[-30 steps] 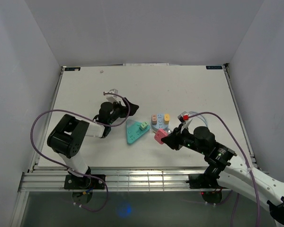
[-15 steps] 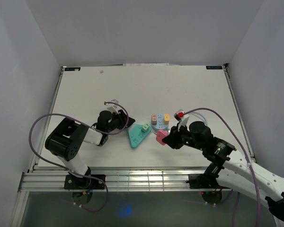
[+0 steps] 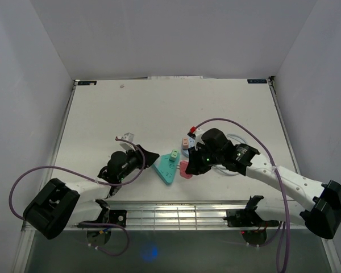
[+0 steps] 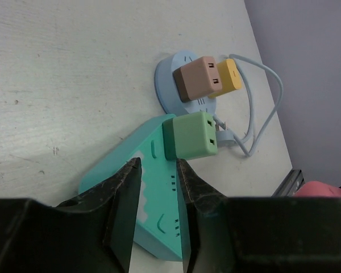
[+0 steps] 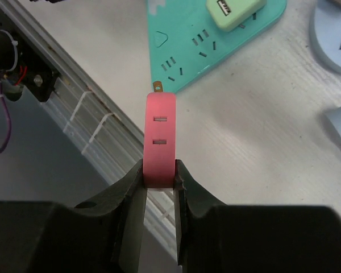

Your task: Insert the plug

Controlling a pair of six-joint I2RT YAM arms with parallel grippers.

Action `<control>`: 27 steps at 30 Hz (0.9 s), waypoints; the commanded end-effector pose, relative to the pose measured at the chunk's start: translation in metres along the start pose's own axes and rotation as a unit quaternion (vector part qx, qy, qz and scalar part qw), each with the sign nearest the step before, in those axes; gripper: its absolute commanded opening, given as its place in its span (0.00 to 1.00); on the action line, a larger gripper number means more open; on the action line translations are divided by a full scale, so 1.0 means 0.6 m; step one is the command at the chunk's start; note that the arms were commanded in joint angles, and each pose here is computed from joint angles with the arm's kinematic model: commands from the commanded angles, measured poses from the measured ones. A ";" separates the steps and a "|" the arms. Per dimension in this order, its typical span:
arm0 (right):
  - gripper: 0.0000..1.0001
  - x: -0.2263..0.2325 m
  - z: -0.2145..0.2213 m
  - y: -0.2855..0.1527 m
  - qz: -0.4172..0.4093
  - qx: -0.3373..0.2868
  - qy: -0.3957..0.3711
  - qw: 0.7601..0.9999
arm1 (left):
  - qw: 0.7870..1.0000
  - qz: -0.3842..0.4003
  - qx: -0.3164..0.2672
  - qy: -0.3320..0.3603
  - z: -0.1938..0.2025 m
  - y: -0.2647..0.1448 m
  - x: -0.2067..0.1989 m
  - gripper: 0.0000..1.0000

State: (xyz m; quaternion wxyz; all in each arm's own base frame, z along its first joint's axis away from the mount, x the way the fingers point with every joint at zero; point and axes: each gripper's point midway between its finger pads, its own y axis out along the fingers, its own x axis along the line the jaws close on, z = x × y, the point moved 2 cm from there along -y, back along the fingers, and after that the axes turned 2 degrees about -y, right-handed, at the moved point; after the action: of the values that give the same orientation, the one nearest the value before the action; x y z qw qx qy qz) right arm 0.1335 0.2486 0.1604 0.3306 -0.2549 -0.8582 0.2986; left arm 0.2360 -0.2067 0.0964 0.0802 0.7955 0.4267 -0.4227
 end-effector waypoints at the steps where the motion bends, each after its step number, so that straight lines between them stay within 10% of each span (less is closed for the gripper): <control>1: 0.08 0.043 -0.018 -0.020 -0.033 0.048 0.021 0.998 | 1.000 -0.017 -0.005 -0.008 0.012 -0.011 0.003 0.42; 27: 0.08 0.072 -0.016 0.029 0.036 0.113 0.276 0.954 | 0.994 -0.094 -0.049 0.033 -0.032 -0.007 0.006 0.67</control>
State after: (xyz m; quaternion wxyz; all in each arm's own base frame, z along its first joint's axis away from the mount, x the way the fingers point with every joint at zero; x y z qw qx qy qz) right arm 0.1146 0.2841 0.1678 0.5521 -0.3035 -0.6946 0.3473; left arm 0.2371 -0.1929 0.1051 0.0797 0.7638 0.5061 -0.3926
